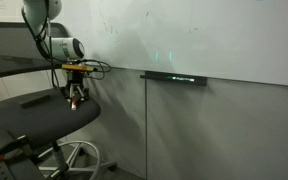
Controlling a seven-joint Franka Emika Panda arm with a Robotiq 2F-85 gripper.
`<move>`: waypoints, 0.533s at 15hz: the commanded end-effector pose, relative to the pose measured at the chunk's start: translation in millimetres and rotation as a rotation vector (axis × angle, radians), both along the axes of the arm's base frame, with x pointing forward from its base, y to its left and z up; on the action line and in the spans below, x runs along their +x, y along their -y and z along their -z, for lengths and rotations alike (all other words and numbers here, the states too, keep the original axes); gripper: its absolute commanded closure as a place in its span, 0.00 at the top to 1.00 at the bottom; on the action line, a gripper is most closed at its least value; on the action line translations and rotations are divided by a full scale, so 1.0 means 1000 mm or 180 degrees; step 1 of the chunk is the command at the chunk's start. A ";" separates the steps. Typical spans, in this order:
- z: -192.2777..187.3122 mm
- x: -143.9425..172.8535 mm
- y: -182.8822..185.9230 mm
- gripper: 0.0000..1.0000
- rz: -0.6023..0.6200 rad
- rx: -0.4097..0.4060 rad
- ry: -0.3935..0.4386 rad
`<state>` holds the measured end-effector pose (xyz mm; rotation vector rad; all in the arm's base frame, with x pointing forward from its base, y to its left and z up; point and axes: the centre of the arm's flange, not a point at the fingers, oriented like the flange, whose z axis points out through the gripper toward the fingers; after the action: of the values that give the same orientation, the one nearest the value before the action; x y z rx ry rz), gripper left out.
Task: Use the red marker to write on the whiteboard.
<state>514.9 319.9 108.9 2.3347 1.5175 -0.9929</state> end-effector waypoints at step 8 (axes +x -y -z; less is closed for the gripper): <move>-0.027 0.001 -0.052 0.06 -0.0068 -0.0211 -0.0223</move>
<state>507.6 362.1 136.1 2.2429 1.5258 -1.0485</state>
